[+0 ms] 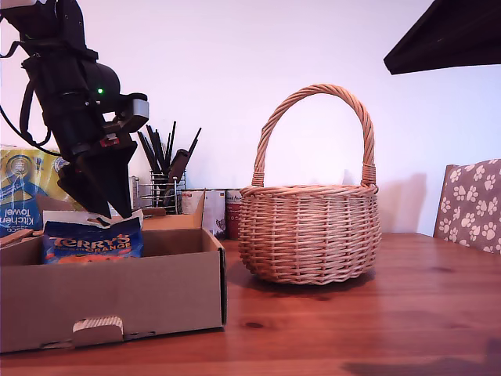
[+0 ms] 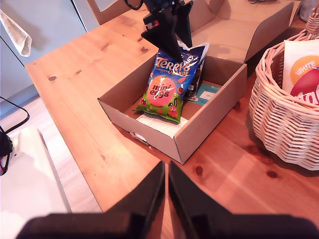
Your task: Move the bags of Easter eggs from the cardboard box on the left into the woven basket on the right side.
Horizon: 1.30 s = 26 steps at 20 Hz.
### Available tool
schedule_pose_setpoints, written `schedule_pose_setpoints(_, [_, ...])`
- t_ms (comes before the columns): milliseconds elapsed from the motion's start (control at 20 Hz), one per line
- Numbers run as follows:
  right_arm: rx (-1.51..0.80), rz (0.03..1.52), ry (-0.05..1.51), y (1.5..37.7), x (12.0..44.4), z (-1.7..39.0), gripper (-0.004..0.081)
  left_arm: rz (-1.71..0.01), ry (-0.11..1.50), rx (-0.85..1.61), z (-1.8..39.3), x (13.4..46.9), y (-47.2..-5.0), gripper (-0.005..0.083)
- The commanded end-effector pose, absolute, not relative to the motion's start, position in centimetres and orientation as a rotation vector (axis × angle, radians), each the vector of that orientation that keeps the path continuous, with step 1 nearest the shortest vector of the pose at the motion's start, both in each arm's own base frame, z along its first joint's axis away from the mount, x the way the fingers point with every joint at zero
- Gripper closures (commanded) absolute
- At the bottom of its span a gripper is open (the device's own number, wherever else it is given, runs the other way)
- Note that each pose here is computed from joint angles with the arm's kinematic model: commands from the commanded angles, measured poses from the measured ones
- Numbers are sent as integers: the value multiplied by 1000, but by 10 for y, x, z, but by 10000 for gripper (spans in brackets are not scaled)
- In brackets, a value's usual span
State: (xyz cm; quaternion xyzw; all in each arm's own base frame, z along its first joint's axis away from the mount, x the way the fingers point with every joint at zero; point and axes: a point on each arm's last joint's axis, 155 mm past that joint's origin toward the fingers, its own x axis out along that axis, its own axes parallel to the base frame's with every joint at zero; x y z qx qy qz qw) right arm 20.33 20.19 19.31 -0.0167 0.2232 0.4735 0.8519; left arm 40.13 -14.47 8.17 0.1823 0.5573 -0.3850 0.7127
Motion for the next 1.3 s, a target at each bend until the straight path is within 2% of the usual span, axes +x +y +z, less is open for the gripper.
schedule_pose_setpoints(0, [-36,1006,449,204,203,200,783,-848,1278,384,73,396,-141,67])
schedule_pose_setpoints(200, [-35,1009,447,204,203,200,783,-804,1153,406,109,408,-152,67])
schedule_pose_setpoints(400, [-35,1009,446,204,203,200,783,-716,1170,334,141,391,-152,75])
schedule_pose_setpoints(450, [-35,1009,446,204,203,200,783,-692,1165,299,150,388,-154,117])
schedule_pose_setpoints(500, [-35,1009,446,204,203,200,783,-677,1152,278,159,385,-155,204])
schedule_pose_setpoints(600, [-35,1008,445,204,204,201,783,-654,1176,238,171,370,-157,500])
schedule_pose_setpoints(650, [-35,1009,445,204,203,201,783,-664,1179,242,176,362,-158,599])
schedule_pose_setpoints(850, [-36,1009,444,204,204,201,783,-683,1131,251,190,340,-163,615])
schedule_pose_setpoints(1150, [-35,1009,443,205,204,201,783,-712,853,327,169,322,-161,632])
schedule_pose_setpoints(1250, [-36,1009,443,204,204,201,783,-721,845,322,156,312,-160,652])
